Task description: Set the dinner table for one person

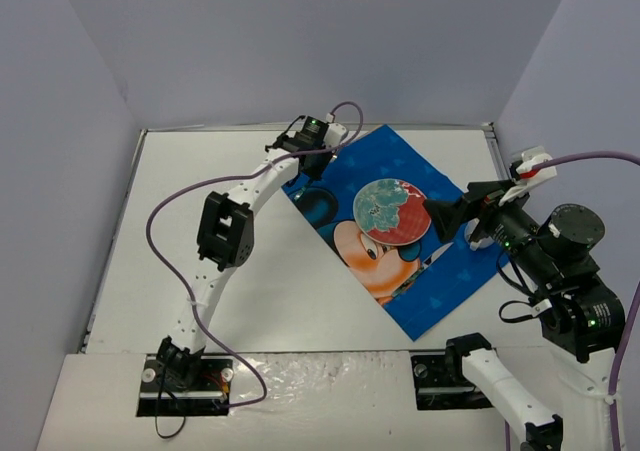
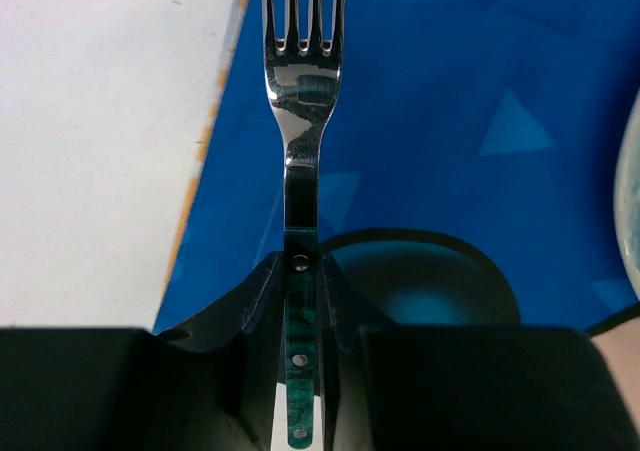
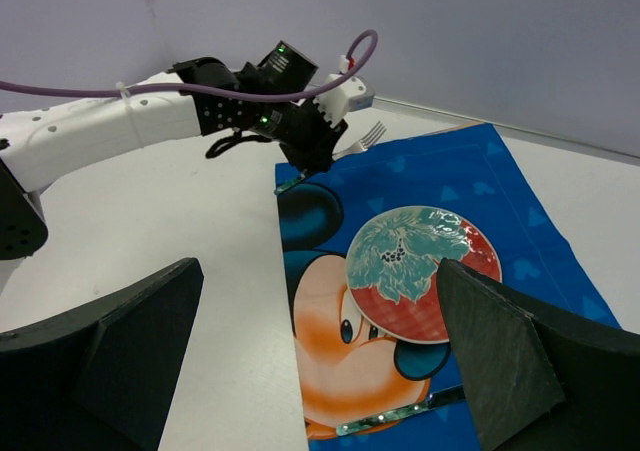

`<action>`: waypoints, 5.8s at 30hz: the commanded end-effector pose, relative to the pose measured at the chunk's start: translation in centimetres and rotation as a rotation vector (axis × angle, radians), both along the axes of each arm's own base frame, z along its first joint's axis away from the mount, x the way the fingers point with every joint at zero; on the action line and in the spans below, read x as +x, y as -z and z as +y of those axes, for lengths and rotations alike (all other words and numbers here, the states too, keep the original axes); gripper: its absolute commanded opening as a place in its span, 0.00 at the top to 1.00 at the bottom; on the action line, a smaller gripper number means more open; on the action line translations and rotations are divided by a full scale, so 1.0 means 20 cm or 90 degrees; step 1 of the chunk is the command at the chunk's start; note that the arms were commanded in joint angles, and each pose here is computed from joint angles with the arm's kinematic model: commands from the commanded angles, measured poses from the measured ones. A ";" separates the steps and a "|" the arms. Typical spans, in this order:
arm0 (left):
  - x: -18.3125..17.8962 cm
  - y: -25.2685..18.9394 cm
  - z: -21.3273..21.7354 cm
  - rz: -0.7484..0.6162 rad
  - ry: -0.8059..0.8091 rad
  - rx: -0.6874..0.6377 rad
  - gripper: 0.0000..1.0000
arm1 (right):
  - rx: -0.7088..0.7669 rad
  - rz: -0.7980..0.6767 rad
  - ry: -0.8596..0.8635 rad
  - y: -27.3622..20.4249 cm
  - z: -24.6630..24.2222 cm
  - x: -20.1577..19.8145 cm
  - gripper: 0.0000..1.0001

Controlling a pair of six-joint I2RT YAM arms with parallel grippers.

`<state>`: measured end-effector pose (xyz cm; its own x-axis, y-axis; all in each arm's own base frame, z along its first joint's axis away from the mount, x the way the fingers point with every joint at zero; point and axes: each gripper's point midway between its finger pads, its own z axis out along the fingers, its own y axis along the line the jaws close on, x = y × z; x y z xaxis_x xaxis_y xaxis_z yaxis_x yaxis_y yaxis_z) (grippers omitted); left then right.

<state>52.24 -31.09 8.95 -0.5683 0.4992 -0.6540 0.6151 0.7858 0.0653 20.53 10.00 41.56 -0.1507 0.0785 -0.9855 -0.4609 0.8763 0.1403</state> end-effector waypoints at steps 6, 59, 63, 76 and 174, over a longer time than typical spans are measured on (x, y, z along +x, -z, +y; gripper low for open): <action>0.01 -0.18 -0.25 -0.073 0.097 -0.034 1.00 | 0.020 -0.020 -0.030 -0.09 0.05 -0.01 0.00; 0.05 -0.36 -0.33 -0.148 0.051 -0.104 0.15 | 0.005 -0.002 -0.021 -0.06 0.03 -0.01 0.00; 0.05 -0.58 -0.29 -0.194 0.018 -0.140 0.05 | 0.001 -0.021 -0.006 -0.09 0.00 -0.03 0.00; -0.08 -0.81 0.13 -0.202 -0.142 -0.195 0.03 | 0.019 -0.080 0.075 -0.20 -0.13 -0.12 0.00; -1.58 -0.95 1.59 -0.347 -0.520 -0.172 0.03 | 0.011 -0.139 0.479 0.14 -0.78 -0.47 0.00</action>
<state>19.65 0.74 25.77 -0.3220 -0.1105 -0.9403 -0.1714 0.9836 -0.0570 11.40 -5.01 36.82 0.0858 0.0904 -0.9922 0.2192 0.9698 0.1073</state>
